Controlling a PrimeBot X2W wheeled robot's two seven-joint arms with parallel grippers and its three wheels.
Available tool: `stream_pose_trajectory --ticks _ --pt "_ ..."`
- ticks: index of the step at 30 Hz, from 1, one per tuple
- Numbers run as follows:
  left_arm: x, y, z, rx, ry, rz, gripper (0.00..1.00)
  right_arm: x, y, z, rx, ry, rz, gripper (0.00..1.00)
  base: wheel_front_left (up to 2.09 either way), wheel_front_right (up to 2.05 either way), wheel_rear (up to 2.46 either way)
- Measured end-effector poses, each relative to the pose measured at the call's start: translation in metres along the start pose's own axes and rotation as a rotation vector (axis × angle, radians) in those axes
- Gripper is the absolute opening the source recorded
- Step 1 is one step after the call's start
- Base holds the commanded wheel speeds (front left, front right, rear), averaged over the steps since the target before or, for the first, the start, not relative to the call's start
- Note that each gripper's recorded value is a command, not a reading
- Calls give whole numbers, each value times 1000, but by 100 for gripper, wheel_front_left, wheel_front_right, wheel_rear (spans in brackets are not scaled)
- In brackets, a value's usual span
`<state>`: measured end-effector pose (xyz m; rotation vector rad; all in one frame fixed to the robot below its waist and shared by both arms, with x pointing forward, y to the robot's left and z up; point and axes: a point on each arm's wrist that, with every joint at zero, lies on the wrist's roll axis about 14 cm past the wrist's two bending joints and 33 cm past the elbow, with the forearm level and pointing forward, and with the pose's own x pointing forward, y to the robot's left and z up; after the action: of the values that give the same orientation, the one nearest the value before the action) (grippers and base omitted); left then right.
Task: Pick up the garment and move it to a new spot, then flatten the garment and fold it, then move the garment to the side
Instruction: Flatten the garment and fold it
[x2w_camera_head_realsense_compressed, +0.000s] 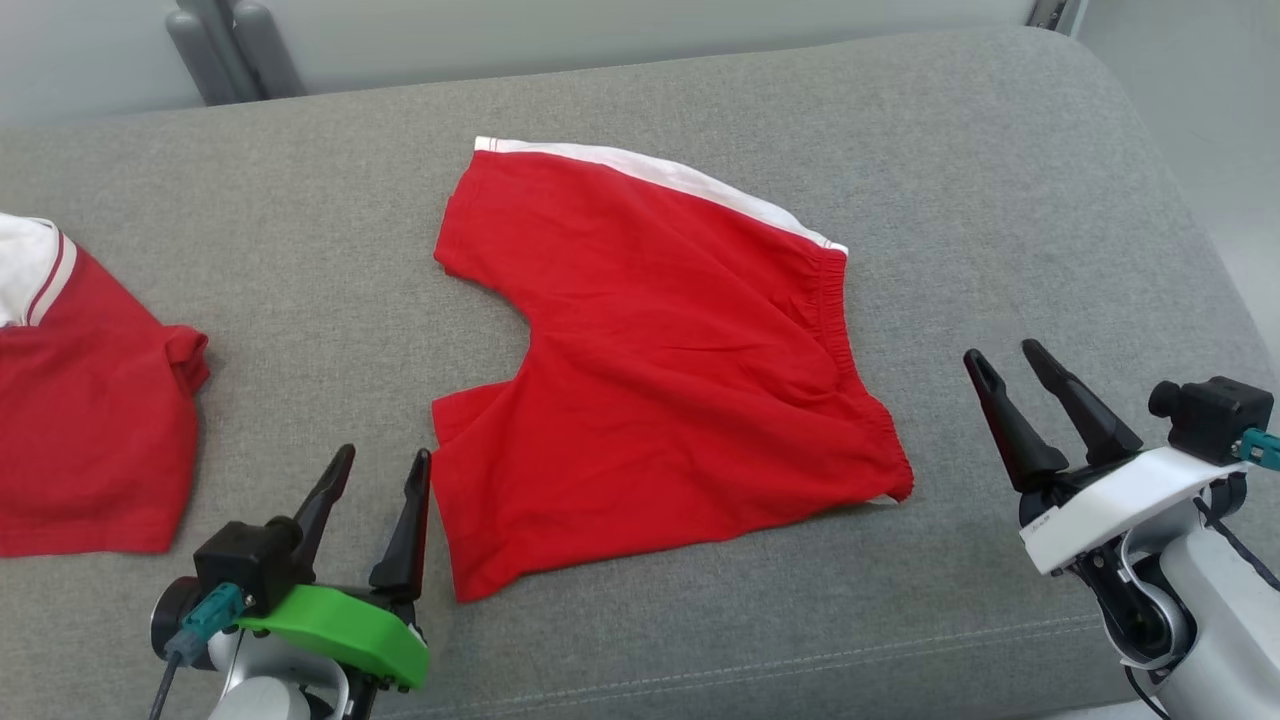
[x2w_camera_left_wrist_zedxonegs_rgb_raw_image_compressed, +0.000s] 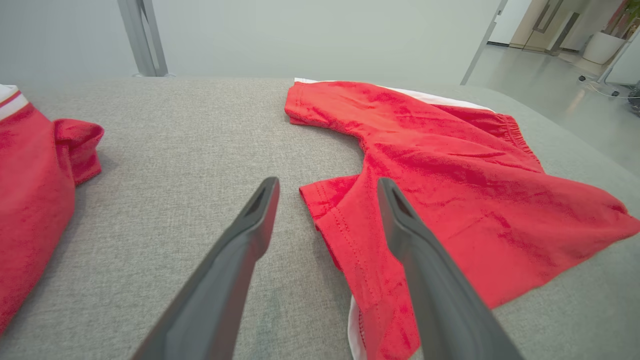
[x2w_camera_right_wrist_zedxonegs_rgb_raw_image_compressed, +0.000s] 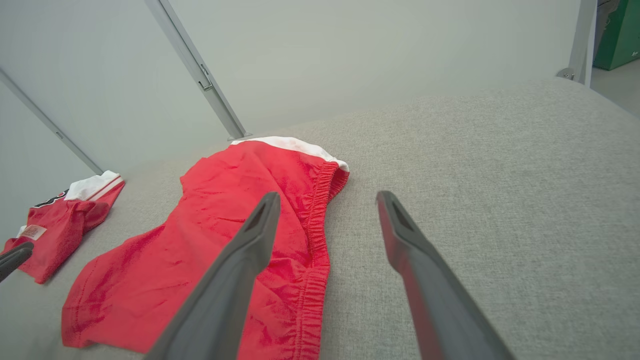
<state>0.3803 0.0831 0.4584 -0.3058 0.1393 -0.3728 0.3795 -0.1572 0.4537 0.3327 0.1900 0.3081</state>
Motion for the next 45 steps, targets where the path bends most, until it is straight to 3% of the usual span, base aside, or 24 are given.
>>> stream_pose_trajectory --ticks 7,12,17,37,38,40,42,44,45 --pt "3 0 13 -42 -65 65 100 6 7 18 5 -101 -31 100 0 0 0" --pt "-23 -15 -43 -62 102 30 100 -14 14 -31 52 24 -50 100 0 0 0" --pt "-29 -21 -56 -57 147 -6 100 -32 15 -70 60 143 -63 100 0 0 0" --pt "-28 -23 -80 -59 223 -20 100 -15 27 -87 25 199 -19 100 0 0 0" --pt "-27 -23 -80 -58 223 -21 96 -14 27 -88 26 201 -20 99 0 0 0" --pt "-26 -24 -81 -59 225 -24 94 -14 27 -89 27 203 -20 95 0 0 0" --pt "-24 -25 -81 -61 224 -25 82 -11 29 -87 26 199 -15 76 0 0 0" --pt "-24 -26 -82 -64 226 -28 47 -8 32 -85 18 194 -3 47 0 0 0" --pt "-24 -27 -83 -65 230 -28 40 -7 34 -85 16 192 2 28 0 0 0"
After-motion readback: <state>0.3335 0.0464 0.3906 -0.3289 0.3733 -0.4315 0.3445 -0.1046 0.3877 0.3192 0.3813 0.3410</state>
